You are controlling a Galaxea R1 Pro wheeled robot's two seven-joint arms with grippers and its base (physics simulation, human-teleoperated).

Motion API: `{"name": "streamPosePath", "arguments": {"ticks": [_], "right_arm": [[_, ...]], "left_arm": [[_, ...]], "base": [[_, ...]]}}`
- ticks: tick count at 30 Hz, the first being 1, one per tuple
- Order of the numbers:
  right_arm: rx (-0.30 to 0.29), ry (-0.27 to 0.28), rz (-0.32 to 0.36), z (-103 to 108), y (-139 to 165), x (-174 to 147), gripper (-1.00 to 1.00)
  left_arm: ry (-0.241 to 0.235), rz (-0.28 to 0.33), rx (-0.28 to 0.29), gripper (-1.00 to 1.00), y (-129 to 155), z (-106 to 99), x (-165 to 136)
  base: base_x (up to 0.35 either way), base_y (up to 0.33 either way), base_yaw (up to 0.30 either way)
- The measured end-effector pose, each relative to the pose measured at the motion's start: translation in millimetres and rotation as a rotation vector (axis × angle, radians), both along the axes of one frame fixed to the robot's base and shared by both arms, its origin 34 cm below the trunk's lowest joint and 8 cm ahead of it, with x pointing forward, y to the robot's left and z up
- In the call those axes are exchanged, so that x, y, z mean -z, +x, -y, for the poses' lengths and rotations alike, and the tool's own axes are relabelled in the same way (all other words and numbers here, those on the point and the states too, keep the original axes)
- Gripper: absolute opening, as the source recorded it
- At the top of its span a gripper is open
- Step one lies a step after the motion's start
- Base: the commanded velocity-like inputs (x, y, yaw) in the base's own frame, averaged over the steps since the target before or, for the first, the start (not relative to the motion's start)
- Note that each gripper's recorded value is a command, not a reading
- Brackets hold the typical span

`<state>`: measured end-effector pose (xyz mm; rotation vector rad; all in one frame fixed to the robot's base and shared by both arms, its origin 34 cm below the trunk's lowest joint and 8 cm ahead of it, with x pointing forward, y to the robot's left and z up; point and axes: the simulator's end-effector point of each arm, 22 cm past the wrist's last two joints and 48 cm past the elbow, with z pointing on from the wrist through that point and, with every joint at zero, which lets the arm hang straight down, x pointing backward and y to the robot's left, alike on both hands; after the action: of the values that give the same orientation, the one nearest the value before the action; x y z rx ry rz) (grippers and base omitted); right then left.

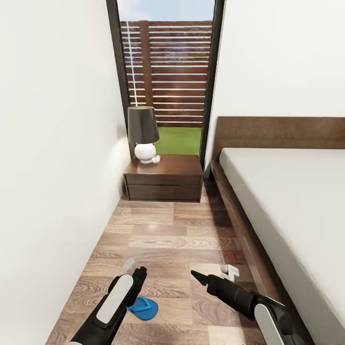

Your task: In the bedroom, move the book from the bed onto either nightstand, and place the two sandals side by side next to the bed.

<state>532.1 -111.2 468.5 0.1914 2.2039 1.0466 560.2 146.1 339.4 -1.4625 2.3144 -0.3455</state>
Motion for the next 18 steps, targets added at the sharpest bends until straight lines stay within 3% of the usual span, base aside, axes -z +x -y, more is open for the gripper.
{"name": "streamPosePath", "arguments": {"ticks": [18], "right_arm": [[0.0, 0.0, -0.073, 0.1, -4.1, 35.0, 1.0]], "left_arm": [[-0.001, -0.073, 0.002, 1.0, -13.7, 1.4, 36.5]], "base": [[0.0, 0.0, 0.0]]}}
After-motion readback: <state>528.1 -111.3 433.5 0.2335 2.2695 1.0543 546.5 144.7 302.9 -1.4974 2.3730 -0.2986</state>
